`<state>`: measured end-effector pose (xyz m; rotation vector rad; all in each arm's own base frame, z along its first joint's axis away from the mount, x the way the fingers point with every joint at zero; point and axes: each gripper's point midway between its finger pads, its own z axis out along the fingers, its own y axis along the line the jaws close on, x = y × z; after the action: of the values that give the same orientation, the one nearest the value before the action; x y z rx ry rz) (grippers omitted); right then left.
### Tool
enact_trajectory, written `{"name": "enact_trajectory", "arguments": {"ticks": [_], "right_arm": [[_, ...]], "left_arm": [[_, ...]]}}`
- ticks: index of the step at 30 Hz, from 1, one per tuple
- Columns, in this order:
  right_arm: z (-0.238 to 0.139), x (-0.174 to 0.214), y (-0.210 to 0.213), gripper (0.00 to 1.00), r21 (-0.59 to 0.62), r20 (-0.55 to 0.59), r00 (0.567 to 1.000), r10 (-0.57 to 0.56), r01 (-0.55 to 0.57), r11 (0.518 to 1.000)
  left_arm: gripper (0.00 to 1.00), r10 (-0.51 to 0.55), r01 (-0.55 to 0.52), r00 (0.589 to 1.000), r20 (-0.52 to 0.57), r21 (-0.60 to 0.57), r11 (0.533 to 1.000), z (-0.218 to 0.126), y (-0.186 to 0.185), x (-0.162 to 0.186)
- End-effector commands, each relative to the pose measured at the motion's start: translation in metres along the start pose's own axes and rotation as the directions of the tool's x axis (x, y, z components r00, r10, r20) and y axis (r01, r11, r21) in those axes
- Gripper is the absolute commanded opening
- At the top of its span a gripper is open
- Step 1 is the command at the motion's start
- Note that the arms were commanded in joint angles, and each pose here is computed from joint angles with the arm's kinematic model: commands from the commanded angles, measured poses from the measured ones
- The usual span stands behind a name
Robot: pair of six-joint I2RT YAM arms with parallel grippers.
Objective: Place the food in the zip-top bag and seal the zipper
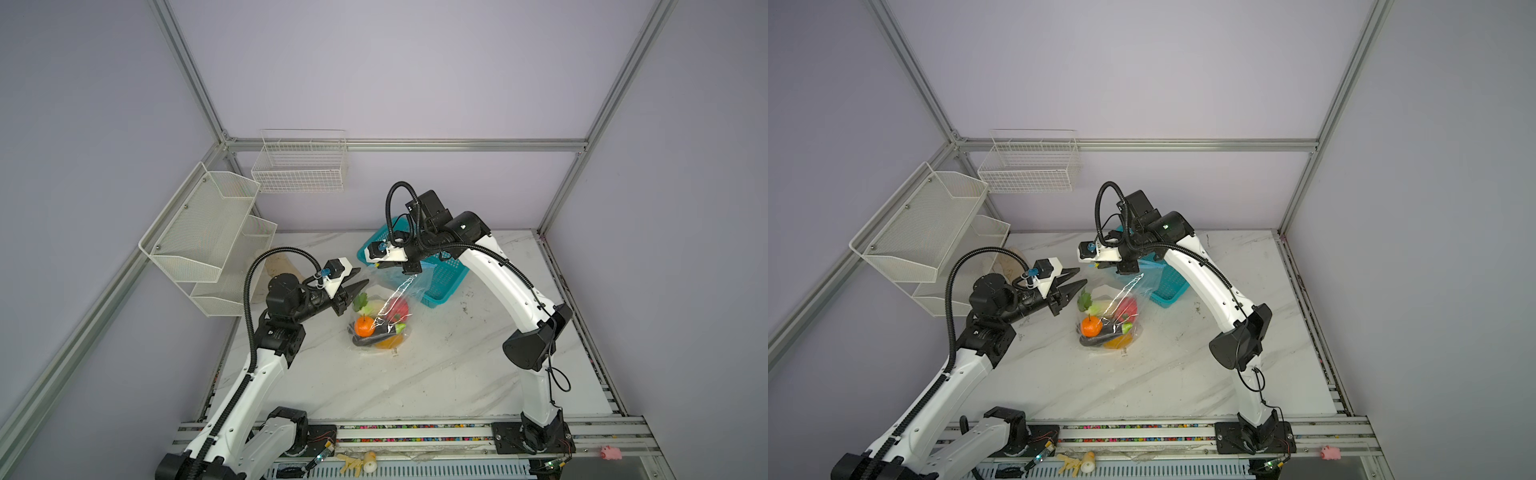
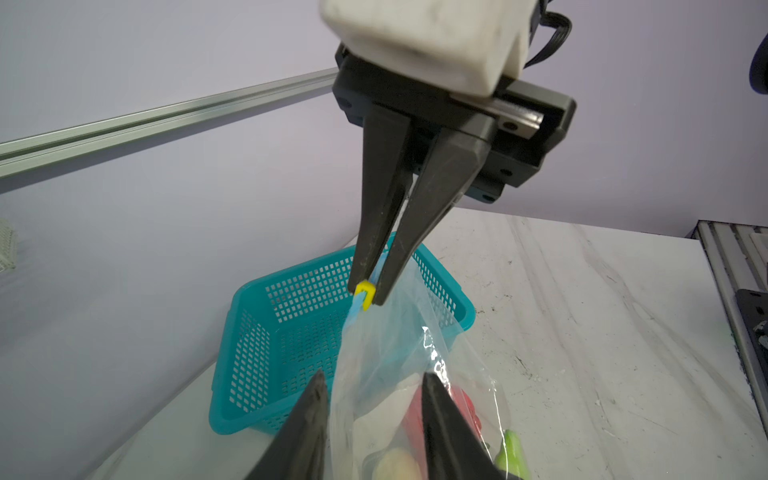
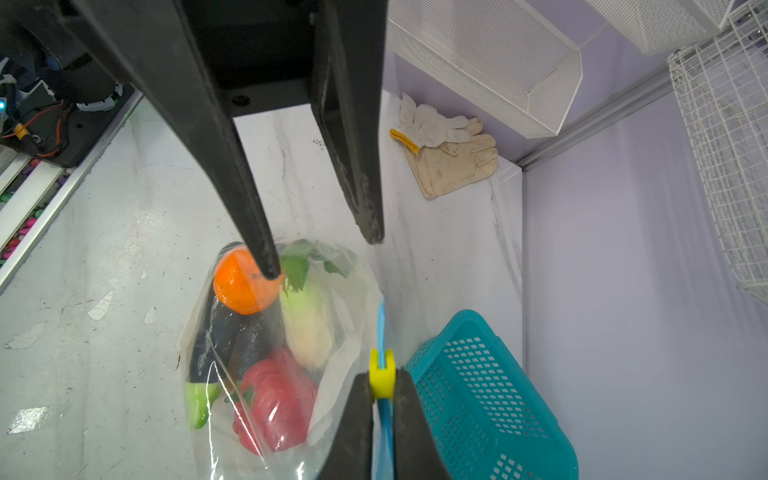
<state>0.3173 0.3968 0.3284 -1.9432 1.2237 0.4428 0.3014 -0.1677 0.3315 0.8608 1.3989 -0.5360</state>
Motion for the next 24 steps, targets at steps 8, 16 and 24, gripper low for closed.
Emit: {"name": "enact_trajectory", "arguments": {"ticks": [8,16,24], "right_arm": [[-0.007,-0.009,0.018,0.06,-0.066,0.038,0.999,-0.009,0.011,0.998],[-0.01,-0.013,0.019,0.06,-0.067,0.05,0.999,-0.017,0.02,0.998],[-0.01,-0.013,0.019,0.06,-0.066,0.054,0.998,-0.015,0.019,0.998]], "left_arm": [[0.32,0.131,-0.148,0.978,0.161,0.101,0.984,0.004,-0.002,-0.075],[0.33,0.096,-0.115,0.985,0.145,0.131,0.985,0.01,-0.003,-0.066],[0.26,0.085,-0.103,0.987,0.134,0.137,0.985,0.014,-0.002,-0.06]]}}
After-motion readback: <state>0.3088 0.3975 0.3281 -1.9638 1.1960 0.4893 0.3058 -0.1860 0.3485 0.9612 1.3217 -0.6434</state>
